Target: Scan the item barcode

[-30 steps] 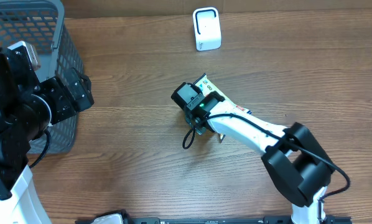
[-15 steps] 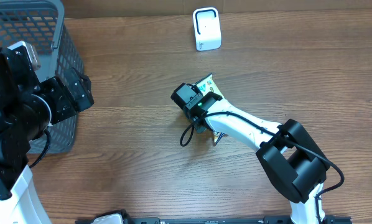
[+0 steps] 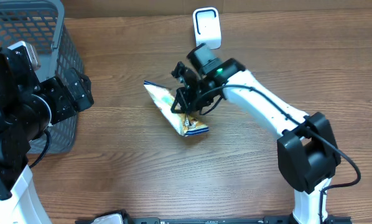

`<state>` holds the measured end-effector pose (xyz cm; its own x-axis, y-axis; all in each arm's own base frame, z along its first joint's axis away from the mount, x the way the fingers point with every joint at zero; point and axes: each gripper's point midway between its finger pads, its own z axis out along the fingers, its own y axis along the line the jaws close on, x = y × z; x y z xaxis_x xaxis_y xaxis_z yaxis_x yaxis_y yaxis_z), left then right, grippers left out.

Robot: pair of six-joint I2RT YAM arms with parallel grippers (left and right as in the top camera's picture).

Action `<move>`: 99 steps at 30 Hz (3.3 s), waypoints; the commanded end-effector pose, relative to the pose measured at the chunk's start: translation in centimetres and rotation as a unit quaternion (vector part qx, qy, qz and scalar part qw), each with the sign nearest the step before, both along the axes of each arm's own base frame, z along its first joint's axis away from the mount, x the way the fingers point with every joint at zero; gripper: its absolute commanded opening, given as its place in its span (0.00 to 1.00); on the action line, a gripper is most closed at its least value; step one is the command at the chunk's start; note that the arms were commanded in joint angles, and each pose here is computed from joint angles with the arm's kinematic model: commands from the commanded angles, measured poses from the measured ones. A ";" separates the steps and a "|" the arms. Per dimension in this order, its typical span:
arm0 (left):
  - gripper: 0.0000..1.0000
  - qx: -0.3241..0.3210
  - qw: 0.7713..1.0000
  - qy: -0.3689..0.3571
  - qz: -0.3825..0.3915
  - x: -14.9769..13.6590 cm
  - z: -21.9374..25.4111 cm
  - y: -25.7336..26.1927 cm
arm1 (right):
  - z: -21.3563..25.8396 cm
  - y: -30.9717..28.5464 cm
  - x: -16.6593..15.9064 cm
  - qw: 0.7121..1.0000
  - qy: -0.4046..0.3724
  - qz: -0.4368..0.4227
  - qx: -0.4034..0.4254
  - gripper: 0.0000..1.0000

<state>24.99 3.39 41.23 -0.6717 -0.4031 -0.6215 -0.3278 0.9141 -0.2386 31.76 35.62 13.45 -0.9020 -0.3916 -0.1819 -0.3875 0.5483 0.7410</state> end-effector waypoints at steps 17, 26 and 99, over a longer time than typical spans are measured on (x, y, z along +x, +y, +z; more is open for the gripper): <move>1.00 -0.001 1.000 -0.001 0.011 0.0 0.0 0.3 | -6.1 -2.2 -1.5 0.946 0.287 -0.150 0.035 0.04; 1.00 -0.001 1.000 -0.001 0.011 0.0 0.0 0.3 | -12.1 -11.0 2.7 0.937 0.209 -0.268 -0.075 0.33; 1.00 -0.001 1.000 -0.001 0.011 0.0 0.0 0.3 | -12.3 -12.4 -6.7 0.895 0.078 -0.142 -0.415 0.04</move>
